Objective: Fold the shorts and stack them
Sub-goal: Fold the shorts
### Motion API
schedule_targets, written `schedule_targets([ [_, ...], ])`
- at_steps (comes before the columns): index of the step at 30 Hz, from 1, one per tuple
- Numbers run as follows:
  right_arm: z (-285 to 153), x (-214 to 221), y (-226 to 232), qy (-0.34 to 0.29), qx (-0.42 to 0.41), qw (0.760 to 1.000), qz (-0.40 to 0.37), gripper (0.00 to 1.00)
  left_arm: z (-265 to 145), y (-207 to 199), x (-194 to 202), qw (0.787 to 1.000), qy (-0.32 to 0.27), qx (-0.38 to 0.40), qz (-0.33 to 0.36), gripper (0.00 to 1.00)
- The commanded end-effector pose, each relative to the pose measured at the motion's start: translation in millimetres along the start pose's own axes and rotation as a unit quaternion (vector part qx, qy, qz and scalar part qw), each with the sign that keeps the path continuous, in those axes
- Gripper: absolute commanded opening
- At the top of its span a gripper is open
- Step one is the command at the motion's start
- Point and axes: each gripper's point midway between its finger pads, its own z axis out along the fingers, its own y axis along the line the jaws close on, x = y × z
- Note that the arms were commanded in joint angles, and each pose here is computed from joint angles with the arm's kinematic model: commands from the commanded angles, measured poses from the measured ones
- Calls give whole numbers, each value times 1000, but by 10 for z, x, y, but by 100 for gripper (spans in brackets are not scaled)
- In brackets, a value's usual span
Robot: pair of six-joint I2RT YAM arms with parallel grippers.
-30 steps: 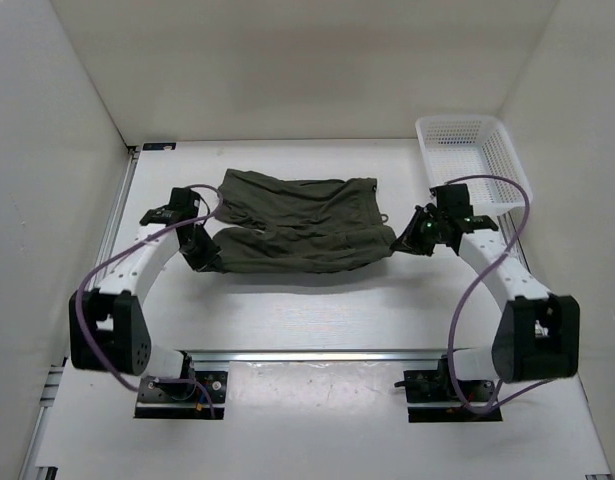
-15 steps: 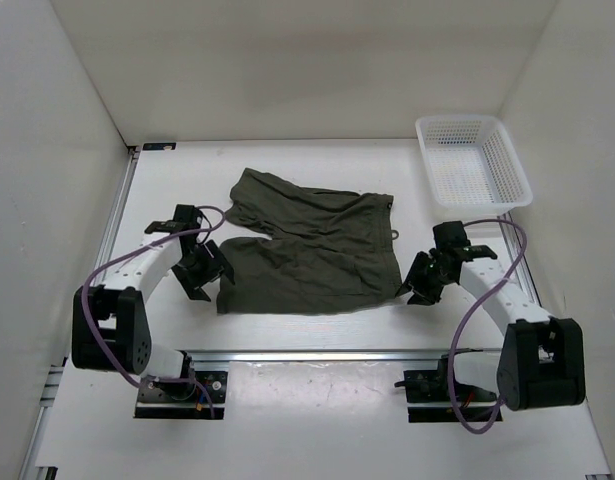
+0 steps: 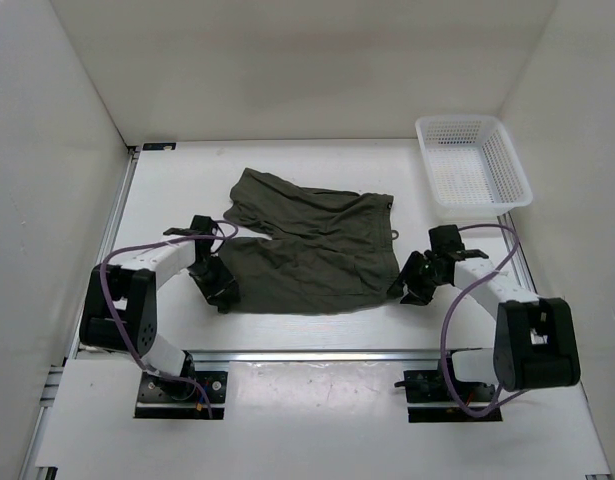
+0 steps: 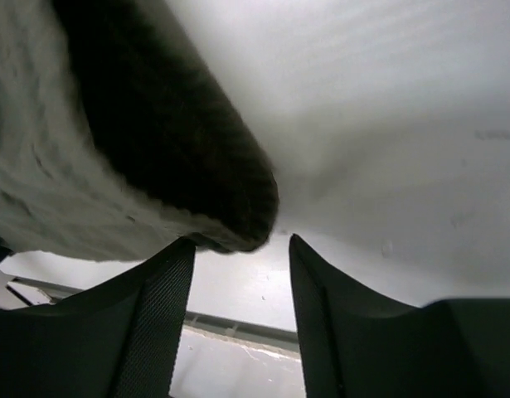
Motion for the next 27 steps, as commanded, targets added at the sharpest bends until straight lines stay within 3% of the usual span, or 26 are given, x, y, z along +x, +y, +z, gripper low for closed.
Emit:
schedule_targets([
  [1,127,-175,186,-14,-38,999,-2,51,69,-81,-33,1000,-6,10,-3,45],
  [2,154,-183,186,-13,-37,999,4,42,69,-81,-33,1000,-6,10,-3,24],
  [3,176,-172,168,-8,-34,999,6,36,76,-84,-61,1000,-9,7,-3,13],
  [5,183,-193,182,-8,-33,999,6,19,53,-115,-91,1000,-13,11,3,10],
  [6,163,-169,167,-1,-27,1000,4,5,7,-158,-123,1000,-21,19,5,10],
  [7,113,-172,170,-7,-27,1000,2,0,-76,-174,-141,999,-33,23,7,10],
  [18,-543,-367,414,-64,-21,997,-34,0,-1154,-465,-543,987,-148,52,33,10],
  [23,-811,-693,674,-117,-31,992,-45,0,-1684,-809,-1027,973,-205,95,36,10],
  [25,-906,-934,813,-145,-27,988,-47,0,-1693,-936,-1204,973,-207,90,40,10],
  [26,-935,-1019,867,-153,-27,986,-53,0,-1902,-1069,-1366,966,-232,109,38,10],
  [27,-874,-1108,889,-149,-17,987,-51,0,-1810,-1149,-1490,968,-225,103,37,10],
])
